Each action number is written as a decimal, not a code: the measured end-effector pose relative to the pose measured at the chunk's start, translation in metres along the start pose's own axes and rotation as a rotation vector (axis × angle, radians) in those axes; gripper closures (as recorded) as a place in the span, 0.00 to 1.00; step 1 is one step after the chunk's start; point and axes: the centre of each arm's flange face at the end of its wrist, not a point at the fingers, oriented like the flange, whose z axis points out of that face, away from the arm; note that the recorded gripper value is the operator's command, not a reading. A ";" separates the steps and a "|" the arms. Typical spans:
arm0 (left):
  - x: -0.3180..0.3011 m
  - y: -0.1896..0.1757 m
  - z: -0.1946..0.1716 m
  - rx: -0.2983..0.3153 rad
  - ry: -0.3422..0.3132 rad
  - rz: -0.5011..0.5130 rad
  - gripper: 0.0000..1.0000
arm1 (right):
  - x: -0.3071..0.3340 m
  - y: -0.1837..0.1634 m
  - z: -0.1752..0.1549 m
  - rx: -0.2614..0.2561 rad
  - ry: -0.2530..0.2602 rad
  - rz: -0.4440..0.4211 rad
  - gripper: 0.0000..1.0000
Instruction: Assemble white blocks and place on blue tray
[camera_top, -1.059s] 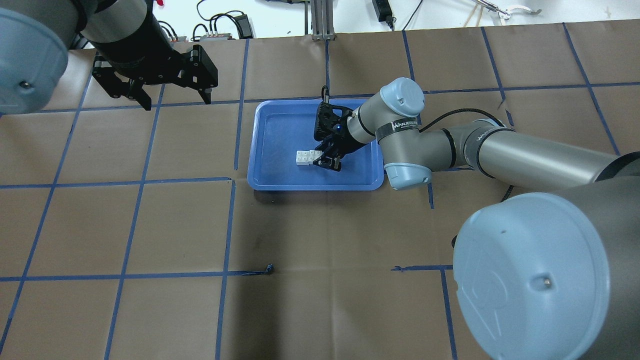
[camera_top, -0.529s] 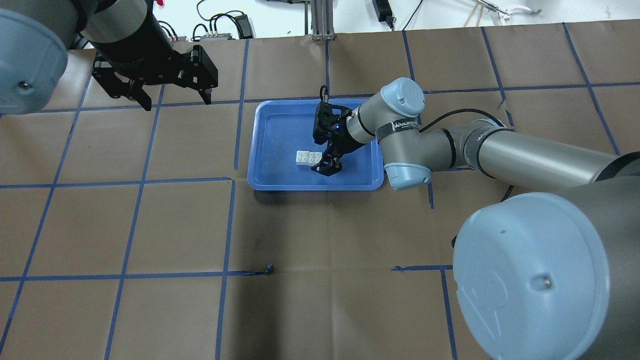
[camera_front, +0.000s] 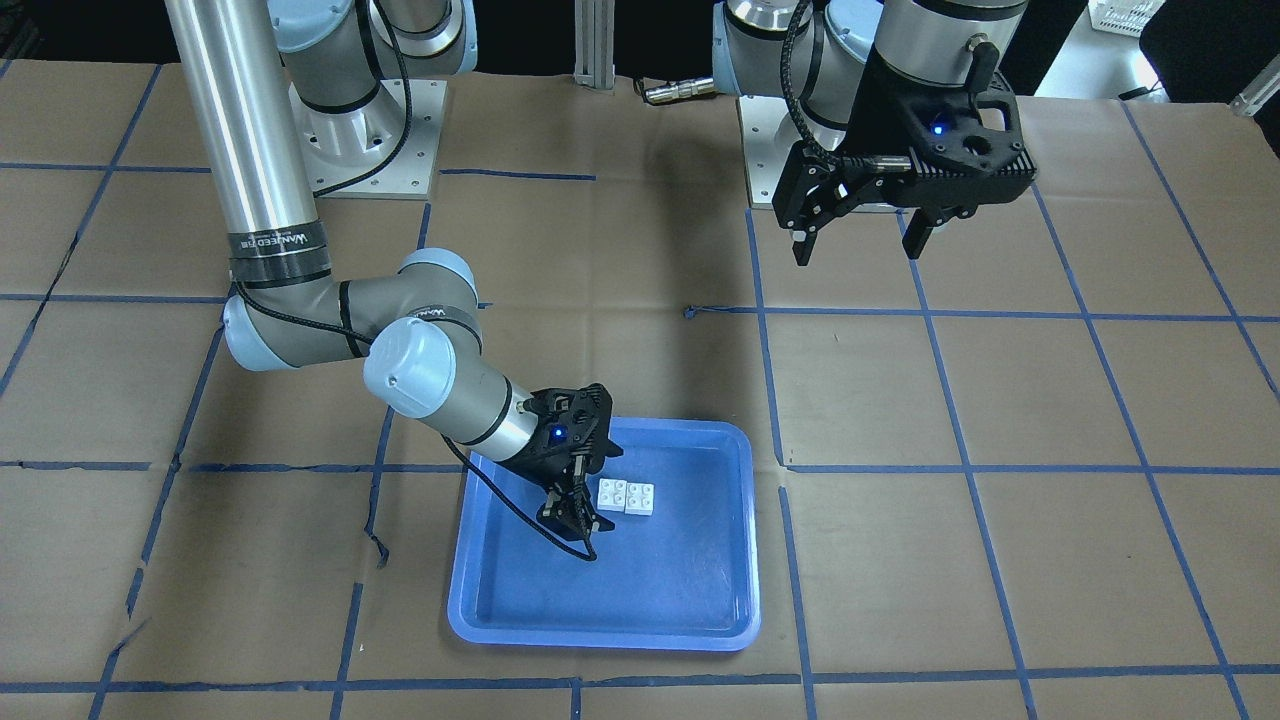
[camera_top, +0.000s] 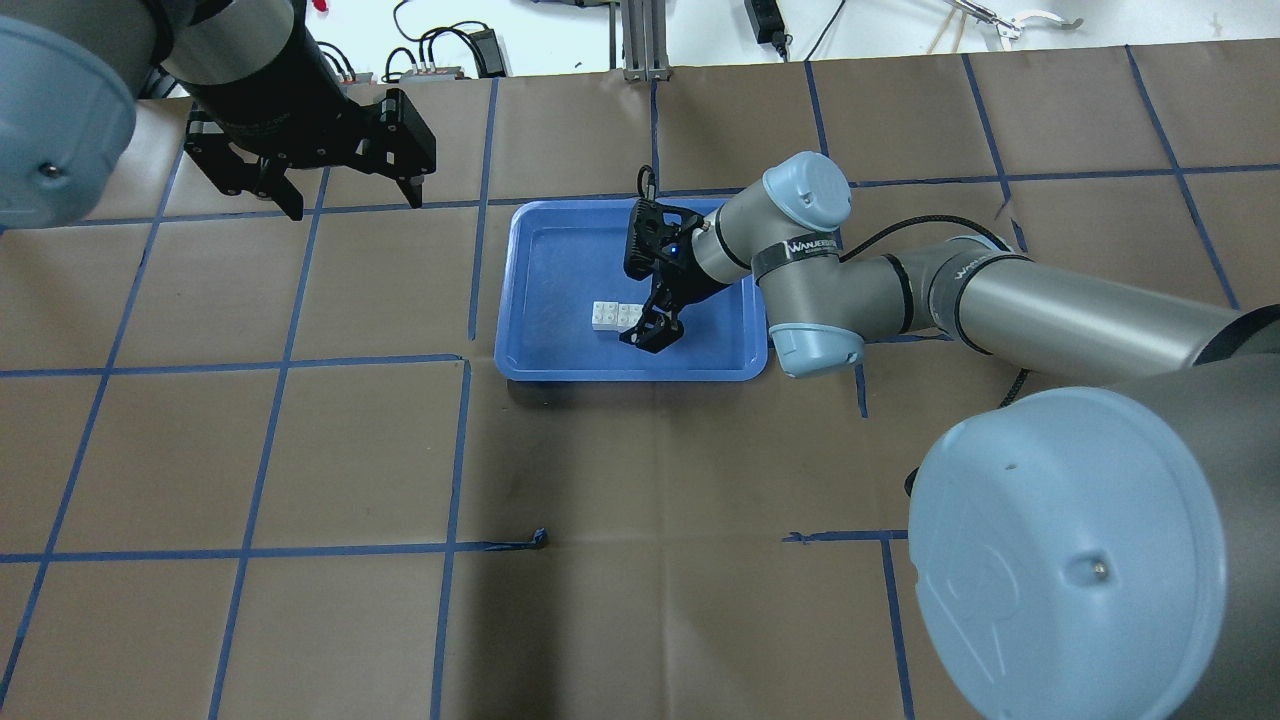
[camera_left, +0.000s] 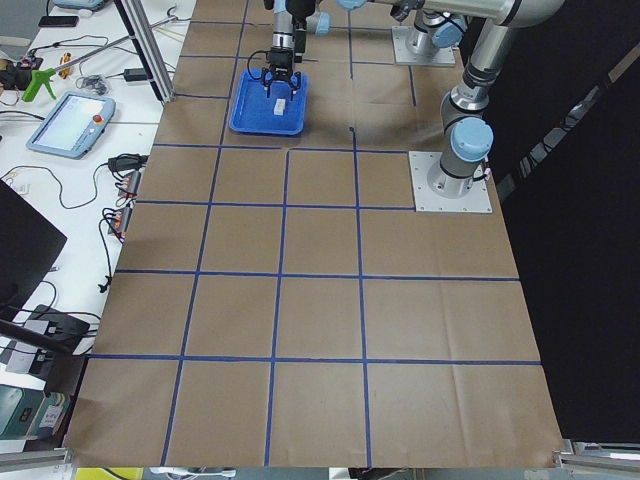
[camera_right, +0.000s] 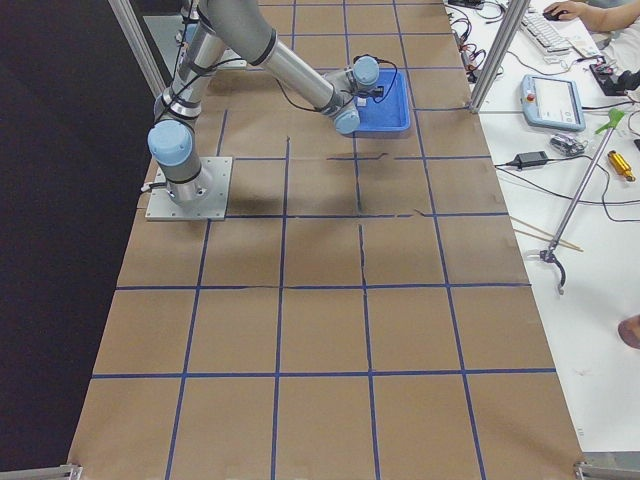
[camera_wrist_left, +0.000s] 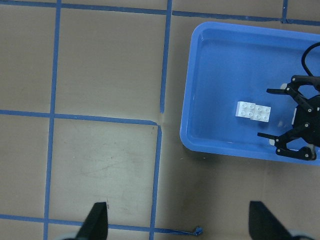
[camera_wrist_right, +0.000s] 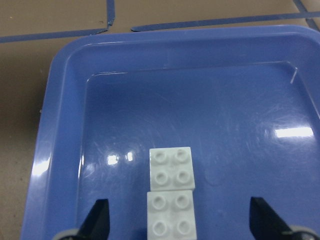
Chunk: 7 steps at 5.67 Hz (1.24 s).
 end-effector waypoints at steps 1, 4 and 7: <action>0.000 0.000 0.000 0.000 0.001 0.000 0.01 | 0.005 -0.001 -0.011 -0.020 0.013 0.031 0.00; 0.001 -0.001 0.002 -0.002 0.000 0.001 0.01 | 0.016 0.003 -0.101 -0.219 -0.005 0.282 0.00; 0.001 -0.001 0.002 -0.004 -0.001 0.001 0.01 | 0.025 -0.029 -0.231 -0.526 0.165 0.895 0.00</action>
